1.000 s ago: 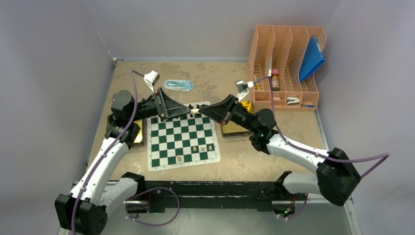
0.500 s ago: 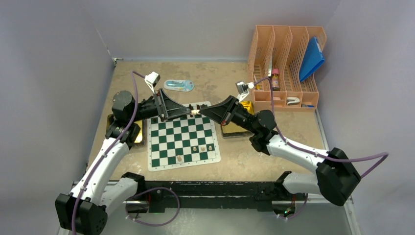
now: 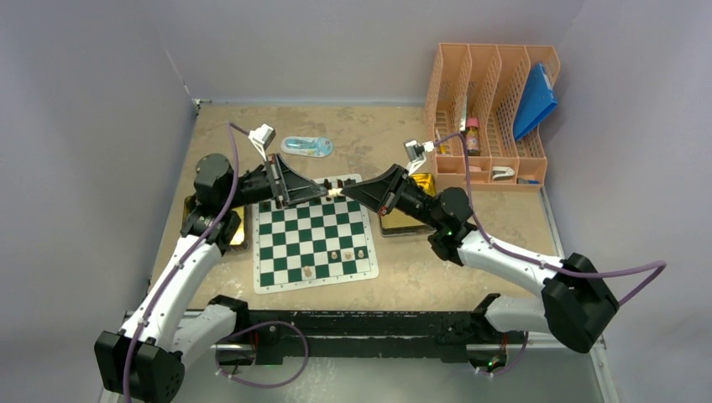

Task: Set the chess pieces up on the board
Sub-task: Pick up the chess piece from the storage box, then place the chess piece on the chessboard.

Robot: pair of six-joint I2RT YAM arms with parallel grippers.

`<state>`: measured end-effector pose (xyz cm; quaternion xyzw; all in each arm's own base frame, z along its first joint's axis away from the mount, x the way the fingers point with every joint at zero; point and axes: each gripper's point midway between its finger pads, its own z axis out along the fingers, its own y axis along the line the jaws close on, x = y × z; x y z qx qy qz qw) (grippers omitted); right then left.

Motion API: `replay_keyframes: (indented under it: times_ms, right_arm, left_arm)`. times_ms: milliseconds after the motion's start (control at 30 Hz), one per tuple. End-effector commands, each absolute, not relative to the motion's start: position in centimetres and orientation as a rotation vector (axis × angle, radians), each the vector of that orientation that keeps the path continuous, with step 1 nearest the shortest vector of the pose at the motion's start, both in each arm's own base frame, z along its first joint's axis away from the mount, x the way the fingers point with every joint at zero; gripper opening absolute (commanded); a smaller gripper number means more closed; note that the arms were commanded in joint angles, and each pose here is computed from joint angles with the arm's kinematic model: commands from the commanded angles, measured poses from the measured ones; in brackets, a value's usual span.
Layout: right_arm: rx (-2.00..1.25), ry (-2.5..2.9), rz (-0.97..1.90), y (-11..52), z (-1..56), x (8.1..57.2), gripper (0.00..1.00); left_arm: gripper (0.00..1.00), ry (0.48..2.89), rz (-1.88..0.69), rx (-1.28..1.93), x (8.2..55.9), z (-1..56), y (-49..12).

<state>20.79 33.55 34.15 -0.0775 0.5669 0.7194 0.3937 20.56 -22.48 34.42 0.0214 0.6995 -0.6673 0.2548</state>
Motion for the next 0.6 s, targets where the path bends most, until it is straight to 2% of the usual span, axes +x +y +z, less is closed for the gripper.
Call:
replay_keyframes:
  times_ms: [0, 167, 367, 567]
  right_arm:
    - [-0.183, 1.42, 1.712, 33.1, 35.1, 22.2, 0.0]
    - [-0.188, 1.503, 1.465, 32.2, 33.3, 24.3, 0.0]
    - [-0.237, 1.71, 1.205, 31.3, 28.1, 25.8, 0.0]
    - [-0.285, 1.92, 1.01, 30.8, 22.0, 25.1, 0.0]
  left_arm:
    - [0.0, 1.958, -1.65, 0.056, 21.3, 33.6, -22.0]
    - [0.0, 2.095, -1.281, -0.106, 23.7, 30.5, -19.3]
    - [0.0, 2.226, -0.939, -0.197, 24.9, 26.5, -15.8]
    - [0.0, 2.251, -0.806, -0.155, 25.5, 24.9, -14.5]
